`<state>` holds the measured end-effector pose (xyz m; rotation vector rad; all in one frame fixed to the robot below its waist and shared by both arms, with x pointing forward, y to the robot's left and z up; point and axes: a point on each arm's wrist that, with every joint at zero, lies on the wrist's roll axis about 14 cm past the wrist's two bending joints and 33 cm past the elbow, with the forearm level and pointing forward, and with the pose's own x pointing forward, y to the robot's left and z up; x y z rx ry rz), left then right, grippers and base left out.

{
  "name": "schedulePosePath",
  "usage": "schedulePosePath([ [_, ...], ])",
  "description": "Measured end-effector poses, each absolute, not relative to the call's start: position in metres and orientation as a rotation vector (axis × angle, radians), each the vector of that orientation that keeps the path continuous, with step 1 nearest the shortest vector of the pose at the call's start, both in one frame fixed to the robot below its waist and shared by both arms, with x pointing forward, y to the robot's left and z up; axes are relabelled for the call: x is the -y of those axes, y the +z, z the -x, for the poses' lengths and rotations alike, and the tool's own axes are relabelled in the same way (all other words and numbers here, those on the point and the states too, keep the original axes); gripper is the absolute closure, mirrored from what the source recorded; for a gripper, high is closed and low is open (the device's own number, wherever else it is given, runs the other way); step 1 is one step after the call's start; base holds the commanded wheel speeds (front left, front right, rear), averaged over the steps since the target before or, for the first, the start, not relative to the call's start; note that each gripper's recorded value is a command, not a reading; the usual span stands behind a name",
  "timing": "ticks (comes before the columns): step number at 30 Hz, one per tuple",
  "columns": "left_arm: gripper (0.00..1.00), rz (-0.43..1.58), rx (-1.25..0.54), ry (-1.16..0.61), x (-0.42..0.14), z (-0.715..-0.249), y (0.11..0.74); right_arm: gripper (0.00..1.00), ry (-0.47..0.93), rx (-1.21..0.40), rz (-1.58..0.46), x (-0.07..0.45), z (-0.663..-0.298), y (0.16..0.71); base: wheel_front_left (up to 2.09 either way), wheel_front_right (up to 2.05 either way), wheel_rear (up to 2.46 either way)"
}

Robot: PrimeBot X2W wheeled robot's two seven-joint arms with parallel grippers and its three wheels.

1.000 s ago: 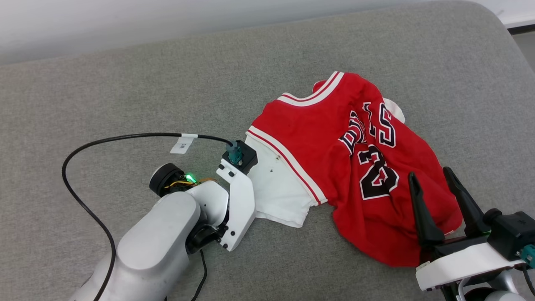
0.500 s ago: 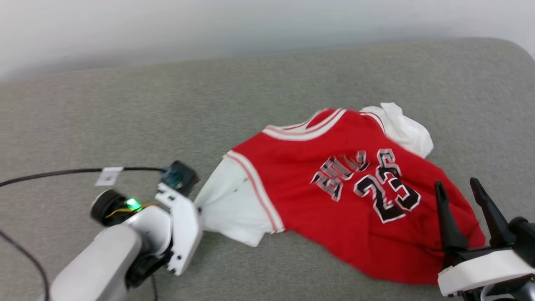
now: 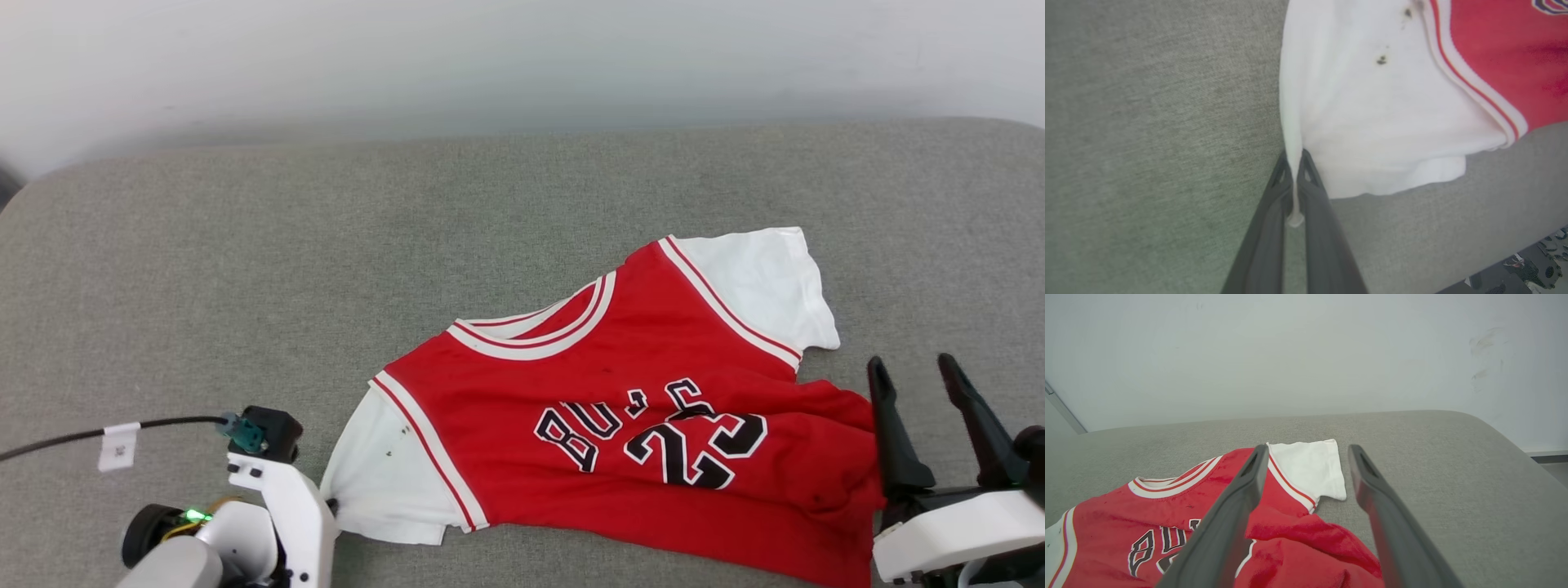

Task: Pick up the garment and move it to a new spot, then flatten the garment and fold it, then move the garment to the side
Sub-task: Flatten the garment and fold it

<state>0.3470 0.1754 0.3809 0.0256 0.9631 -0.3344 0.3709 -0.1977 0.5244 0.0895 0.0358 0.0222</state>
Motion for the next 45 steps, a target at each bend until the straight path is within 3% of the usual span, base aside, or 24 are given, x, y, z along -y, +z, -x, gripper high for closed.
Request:
schedulePosePath([
  [1, 0.0, -0.006, -0.951, -0.34, -0.17, -0.347, 0.381, 0.0, 0.017, -0.032, -0.088, 0.2, -0.37, 0.526, 0.0, 0.0, 0.0],
  [6, 0.0, 0.05, -0.864, -0.333, -0.16, -0.349, 0.391, 0.0, -0.007, -0.024, -0.075, 0.208, -0.364, 0.532, 0.0, 0.0, 0.0],
  [16, 0.0, 0.12, -0.375, -0.231, -0.162, -0.386, 0.472, 0.0, 0.003, -0.004, -0.065, 0.206, -0.358, 0.545, 0.0, 0.0, 0.0],
  [24, 0.0, 0.167, -0.039, -0.13, -0.174, -0.384, 0.52, 0.0, 0.013, -0.026, -0.068, 0.204, -0.353, 0.543, 0.0, 0.0, 0.0],
  [34, 0.0, 0.155, 0.085, -0.112, -0.172, -0.379, 0.543, 0.0, -0.034, -0.154, -0.106, 0.225, -0.353, 0.513, 0.0, 0.0, 0.0],
  [45, 0.0, 0.158, 0.128, -0.131, -0.166, -0.41, 0.55, 0.0, -0.059, -0.533, -0.189, 0.267, -0.434, 0.458, 0.0, 0.0, 0.0],
])
